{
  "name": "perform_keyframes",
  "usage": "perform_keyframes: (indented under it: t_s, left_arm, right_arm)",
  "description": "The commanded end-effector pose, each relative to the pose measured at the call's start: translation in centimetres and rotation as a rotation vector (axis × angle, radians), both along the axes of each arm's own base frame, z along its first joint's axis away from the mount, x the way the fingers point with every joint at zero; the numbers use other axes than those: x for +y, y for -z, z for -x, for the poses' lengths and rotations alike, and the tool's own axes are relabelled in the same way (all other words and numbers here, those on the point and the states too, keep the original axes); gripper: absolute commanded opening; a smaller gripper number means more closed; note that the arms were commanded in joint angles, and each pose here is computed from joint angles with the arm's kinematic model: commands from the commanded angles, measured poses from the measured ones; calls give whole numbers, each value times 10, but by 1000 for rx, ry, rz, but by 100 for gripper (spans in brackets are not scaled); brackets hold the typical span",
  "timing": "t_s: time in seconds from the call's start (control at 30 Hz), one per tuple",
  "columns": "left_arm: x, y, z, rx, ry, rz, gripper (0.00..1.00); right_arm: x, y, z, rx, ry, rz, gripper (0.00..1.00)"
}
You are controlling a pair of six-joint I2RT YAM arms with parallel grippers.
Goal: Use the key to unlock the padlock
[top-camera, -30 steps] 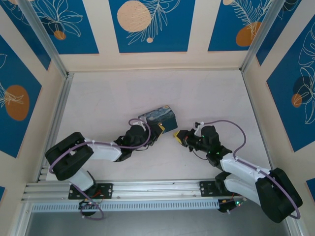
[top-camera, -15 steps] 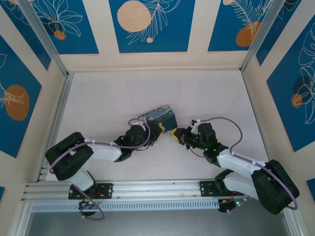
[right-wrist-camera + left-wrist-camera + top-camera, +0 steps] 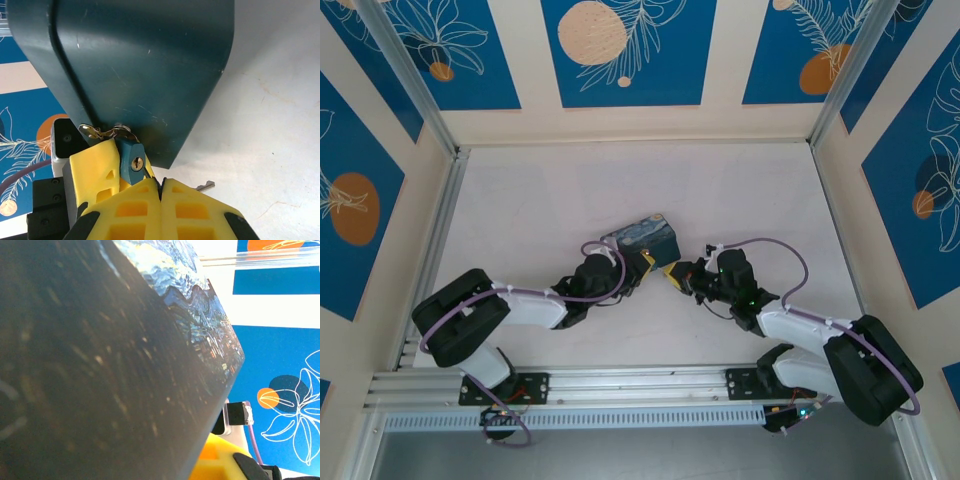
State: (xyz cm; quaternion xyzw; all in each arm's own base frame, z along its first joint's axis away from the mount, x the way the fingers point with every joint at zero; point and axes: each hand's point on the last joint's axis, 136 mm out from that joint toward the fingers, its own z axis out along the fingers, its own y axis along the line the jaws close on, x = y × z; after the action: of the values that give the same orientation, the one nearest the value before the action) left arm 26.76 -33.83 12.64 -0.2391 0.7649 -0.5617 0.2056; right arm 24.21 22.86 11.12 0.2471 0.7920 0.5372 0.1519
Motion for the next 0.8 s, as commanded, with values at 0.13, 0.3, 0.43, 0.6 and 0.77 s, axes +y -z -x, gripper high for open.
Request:
perform_keyframes:
  t_s: [0.13, 0.3, 0.43, 0.6, 0.77]
  left_arm:
    - [1, -33, -5, -70, -13, 89, 0]
    - [1, -33, -5, -70, -12, 89, 0]
    - [0, -34, -4, -72, -7, 89, 0]
    - [-2, -35, -4, -72, 1, 92, 0]
    - [-3, -36, -4, -70, 6, 101, 0]
  right_arm:
    - [5, -15, -11, -55, 9, -5, 0]
    - [6, -16, -14, -58, 8, -5, 0]
    - [7, -18, -15, -63, 4, -8, 0]
    - [9, -22, -16, -75, -7, -15, 0]
    - [12, -27, -17, -112, -31, -28, 0]
